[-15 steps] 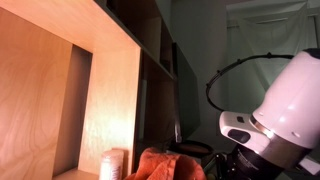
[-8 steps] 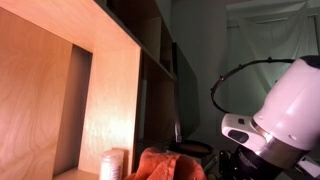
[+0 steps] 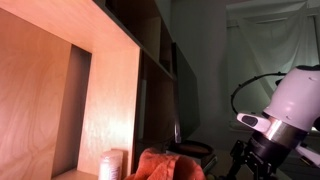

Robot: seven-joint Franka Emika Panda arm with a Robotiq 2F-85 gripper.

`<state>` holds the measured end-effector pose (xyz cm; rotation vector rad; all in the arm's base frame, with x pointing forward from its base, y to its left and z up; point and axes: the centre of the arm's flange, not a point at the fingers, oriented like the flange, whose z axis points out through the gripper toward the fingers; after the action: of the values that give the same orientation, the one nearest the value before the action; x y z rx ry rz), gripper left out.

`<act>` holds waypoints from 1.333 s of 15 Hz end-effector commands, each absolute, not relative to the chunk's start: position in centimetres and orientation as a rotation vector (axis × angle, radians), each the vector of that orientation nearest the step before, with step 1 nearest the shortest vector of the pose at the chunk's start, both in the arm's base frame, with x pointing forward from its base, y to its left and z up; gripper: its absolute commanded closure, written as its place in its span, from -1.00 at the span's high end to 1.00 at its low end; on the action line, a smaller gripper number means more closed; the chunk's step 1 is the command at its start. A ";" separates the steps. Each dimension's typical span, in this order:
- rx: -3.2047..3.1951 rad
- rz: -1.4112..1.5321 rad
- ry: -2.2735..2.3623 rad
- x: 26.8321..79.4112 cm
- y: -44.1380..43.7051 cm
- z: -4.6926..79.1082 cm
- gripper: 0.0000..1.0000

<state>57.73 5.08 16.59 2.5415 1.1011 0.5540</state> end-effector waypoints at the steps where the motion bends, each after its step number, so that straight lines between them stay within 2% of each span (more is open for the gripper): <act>1: 2.546 0.555 1.098 57.6 5.0 16.6 0.76; 9: 2.547 0.561 1.109 57.6 5.6 16.7 0.76; 10: 2.547 0.561 1.109 57.6 5.6 16.7 0.94; 12: 2.537 0.583 1.137 57.1 6.3 17.1 1.00; 20: 2.425 0.806 1.141 55.5 6.2 21.8 1.00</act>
<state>57.92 6.73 20.77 2.4319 1.1709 0.7395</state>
